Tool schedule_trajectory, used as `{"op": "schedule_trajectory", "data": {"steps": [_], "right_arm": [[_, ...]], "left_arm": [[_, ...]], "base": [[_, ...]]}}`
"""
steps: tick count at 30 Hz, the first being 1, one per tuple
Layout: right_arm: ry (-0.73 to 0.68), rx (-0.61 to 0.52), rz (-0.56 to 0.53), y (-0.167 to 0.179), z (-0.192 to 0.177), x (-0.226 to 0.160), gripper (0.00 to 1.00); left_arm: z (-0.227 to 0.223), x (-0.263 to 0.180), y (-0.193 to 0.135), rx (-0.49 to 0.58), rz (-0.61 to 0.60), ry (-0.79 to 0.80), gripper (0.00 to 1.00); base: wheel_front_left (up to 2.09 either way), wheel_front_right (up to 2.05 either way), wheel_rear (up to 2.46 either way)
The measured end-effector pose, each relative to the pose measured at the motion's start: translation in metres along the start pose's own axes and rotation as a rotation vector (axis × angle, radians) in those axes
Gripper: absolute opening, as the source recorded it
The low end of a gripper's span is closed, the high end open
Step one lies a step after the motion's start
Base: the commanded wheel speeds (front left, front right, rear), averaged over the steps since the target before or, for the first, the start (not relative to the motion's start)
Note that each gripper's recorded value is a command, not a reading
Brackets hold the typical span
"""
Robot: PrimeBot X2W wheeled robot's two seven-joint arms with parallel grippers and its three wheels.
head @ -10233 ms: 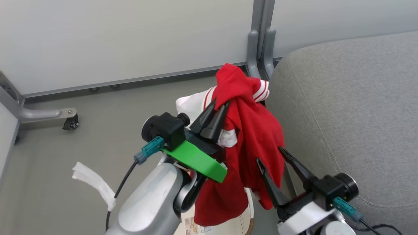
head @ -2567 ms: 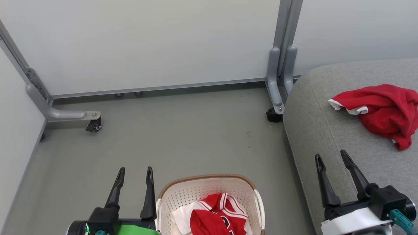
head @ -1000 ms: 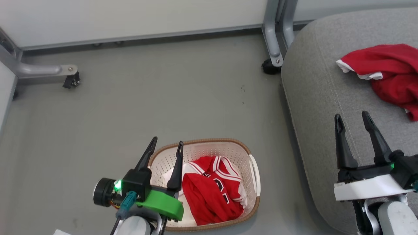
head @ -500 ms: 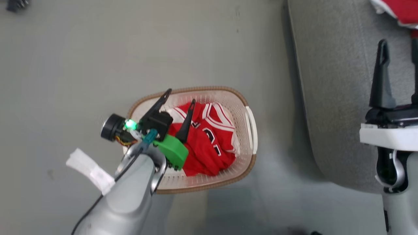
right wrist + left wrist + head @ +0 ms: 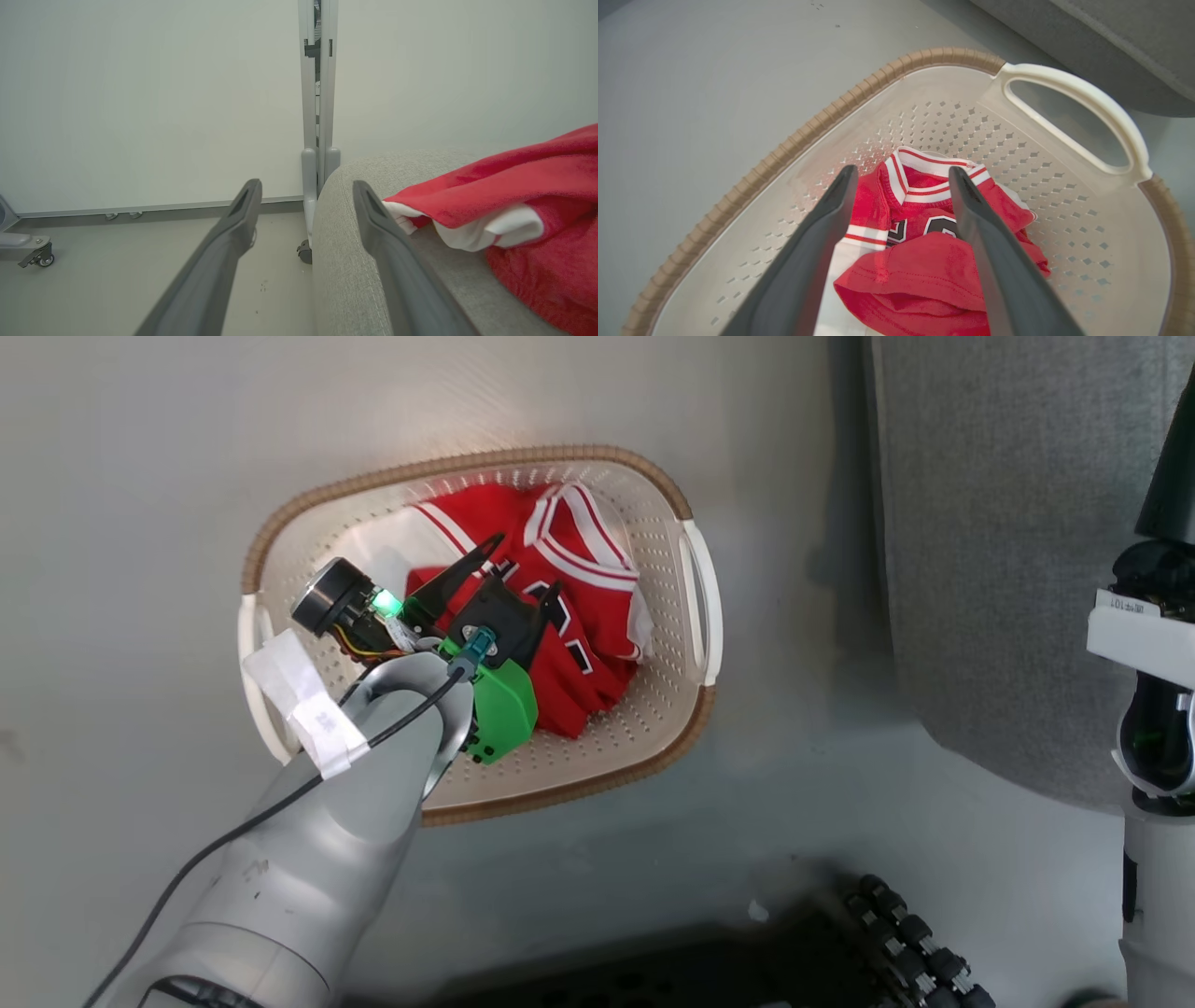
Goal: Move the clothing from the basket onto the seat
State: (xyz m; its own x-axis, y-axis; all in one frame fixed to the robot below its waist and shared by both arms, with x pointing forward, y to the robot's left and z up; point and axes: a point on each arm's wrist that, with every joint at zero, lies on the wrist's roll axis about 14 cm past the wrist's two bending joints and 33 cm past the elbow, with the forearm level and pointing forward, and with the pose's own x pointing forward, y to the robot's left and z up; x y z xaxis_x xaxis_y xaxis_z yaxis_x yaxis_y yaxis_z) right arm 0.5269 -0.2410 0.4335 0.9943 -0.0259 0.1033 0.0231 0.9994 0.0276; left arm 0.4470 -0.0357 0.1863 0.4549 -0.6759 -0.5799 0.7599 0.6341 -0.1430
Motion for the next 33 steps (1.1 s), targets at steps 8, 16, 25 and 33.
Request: {"op": "schedule_trajectory", "data": {"steps": [8, 16, 25, 33], "right_arm": [[0.046, -0.004, -0.017, -0.003, -0.031, 0.003, 1.0], [0.062, -0.039, -0.013, -0.005, -0.033, -0.001, 1.0], [0.086, -0.062, -0.035, -0.013, -0.036, -0.008, 1.0], [0.077, -0.078, -0.016, -0.009, -0.035, -0.006, 1.0]], "left_arm": [[-0.061, 0.019, -0.03, 0.096, -0.159, 0.147, 1.0], [-0.095, 0.027, -0.047, 0.207, -0.273, 0.25, 1.0], [-0.119, 0.032, -0.056, 0.315, -0.328, 0.317, 1.0], [-0.135, 0.044, -0.038, 0.357, -0.262, 0.356, 1.0]], "base": [[0.0, 0.0, 0.0], [0.0, 0.0, 0.0], [0.0, 0.0, 0.0], [0.0, 0.0, 0.0]]}}
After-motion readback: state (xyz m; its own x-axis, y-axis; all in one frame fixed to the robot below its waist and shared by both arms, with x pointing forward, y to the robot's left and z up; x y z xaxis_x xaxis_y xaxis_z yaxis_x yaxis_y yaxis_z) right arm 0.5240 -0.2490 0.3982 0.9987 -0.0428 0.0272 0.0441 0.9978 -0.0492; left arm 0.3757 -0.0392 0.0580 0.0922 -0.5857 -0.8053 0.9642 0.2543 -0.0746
